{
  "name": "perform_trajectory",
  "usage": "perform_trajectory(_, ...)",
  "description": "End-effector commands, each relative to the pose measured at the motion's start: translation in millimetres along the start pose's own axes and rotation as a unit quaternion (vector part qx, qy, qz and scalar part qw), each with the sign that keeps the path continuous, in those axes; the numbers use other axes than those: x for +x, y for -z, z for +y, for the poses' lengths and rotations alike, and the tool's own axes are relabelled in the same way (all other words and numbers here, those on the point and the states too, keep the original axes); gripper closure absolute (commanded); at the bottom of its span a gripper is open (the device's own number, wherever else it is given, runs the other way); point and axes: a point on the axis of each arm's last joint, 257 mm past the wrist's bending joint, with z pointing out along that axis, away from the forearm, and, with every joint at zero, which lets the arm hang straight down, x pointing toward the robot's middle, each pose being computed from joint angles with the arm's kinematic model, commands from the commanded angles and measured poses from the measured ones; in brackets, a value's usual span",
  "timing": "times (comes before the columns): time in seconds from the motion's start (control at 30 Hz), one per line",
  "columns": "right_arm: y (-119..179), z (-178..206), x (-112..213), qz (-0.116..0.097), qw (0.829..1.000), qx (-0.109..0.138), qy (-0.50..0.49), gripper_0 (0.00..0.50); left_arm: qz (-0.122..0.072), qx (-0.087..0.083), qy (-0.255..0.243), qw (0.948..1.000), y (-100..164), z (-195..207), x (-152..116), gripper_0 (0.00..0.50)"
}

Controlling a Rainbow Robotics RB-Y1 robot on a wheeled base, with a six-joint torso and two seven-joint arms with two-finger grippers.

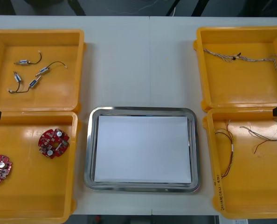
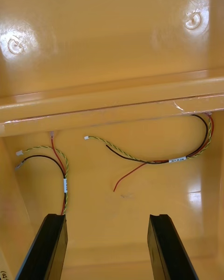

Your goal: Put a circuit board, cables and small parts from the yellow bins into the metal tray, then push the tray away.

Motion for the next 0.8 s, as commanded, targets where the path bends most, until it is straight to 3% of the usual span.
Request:
perform_trajectory(0.03,11.5,-17.0,-5.2,-0.010,1.000,0.017,-0.003,0.000,-0.009,-0.025,-0.033,0.9991,14.3,14.3,-3.1,0.000)
perform_trajectory(0.8,11.5,-17.0,-5.2,-0.010,1.000,0.017,-0.003,0.000,-0.009,-0.025,-0.033,0.9991,14.3,14.3,-3.1,0.000)
